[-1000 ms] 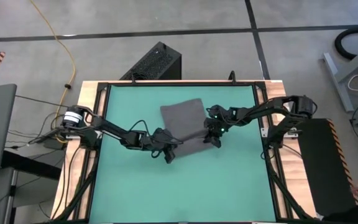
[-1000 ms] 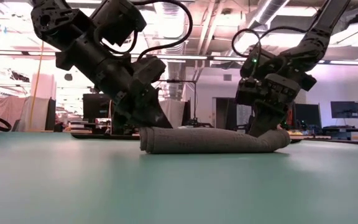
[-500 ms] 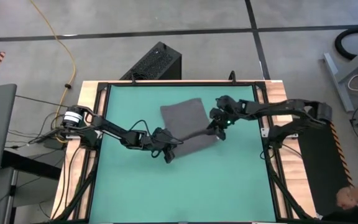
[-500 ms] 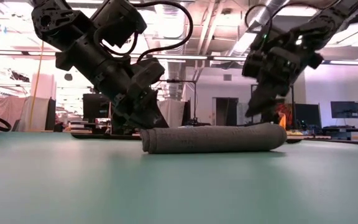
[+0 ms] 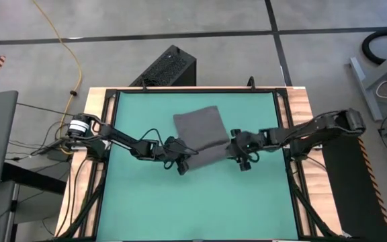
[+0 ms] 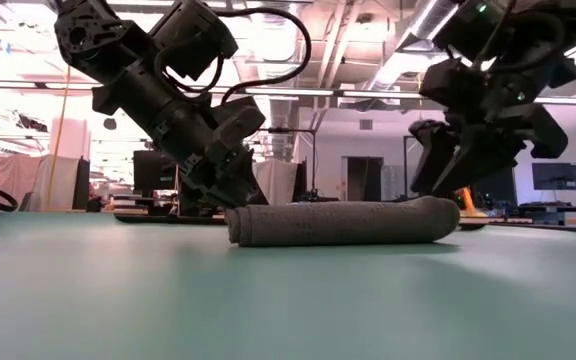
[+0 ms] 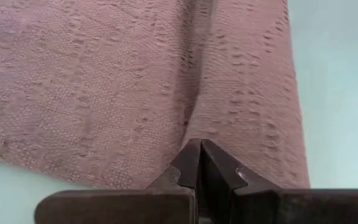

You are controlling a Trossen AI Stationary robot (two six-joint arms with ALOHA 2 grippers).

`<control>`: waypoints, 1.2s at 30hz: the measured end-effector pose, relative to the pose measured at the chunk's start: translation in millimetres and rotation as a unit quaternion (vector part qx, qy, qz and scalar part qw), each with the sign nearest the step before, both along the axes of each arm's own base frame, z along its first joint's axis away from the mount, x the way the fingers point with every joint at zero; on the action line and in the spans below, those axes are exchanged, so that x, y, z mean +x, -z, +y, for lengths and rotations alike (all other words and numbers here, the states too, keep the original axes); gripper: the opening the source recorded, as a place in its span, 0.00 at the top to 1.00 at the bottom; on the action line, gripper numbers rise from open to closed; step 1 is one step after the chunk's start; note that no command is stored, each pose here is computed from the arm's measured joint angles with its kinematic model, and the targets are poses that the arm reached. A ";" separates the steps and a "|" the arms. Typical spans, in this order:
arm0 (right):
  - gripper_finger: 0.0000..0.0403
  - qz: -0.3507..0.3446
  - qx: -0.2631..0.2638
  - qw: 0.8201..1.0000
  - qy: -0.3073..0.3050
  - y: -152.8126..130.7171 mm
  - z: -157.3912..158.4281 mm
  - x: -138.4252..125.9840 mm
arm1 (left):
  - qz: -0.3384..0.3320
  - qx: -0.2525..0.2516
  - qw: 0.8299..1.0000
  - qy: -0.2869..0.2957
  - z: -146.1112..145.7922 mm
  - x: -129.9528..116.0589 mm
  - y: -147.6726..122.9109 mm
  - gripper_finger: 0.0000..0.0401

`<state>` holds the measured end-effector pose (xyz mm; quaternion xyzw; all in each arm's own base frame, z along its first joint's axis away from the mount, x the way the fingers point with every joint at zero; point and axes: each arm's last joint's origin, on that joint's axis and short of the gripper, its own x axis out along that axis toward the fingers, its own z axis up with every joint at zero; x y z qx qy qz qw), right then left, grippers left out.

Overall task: Roll towel into tight, uniform cylinder
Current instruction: Roll the gray towel

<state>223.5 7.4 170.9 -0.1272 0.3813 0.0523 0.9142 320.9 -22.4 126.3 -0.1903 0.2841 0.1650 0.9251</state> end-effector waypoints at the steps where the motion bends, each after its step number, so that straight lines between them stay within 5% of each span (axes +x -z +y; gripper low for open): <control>1: 0.46 -0.003 -0.008 1.000 -0.004 0.1 2.1 0.9 | 0.000 0.000 1.000 -0.001 0.3 0.0 0.1 1.00; 18: 0.51 0.062 -0.014 0.997 0.034 44.6 -21.9 20.0 | 0.011 -0.010 1.000 -0.010 2.4 -1.4 2.1 1.00; 25: 0.83 0.094 0.103 0.989 0.047 47.9 -37.4 13.1 | 0.006 0.043 0.999 -0.011 3.9 -5.5 -13.0 1.00; 30: 0.83 0.102 0.212 0.970 0.060 47.1 -49.5 6.6 | -0.037 0.087 0.995 -0.012 -0.3 -8.5 -38.1 1.00; 36: 0.83 0.094 0.264 0.956 0.086 46.8 -67.1 2.2 | -0.100 0.105 0.981 0.129 -24.7 -4.3 -51.7 1.00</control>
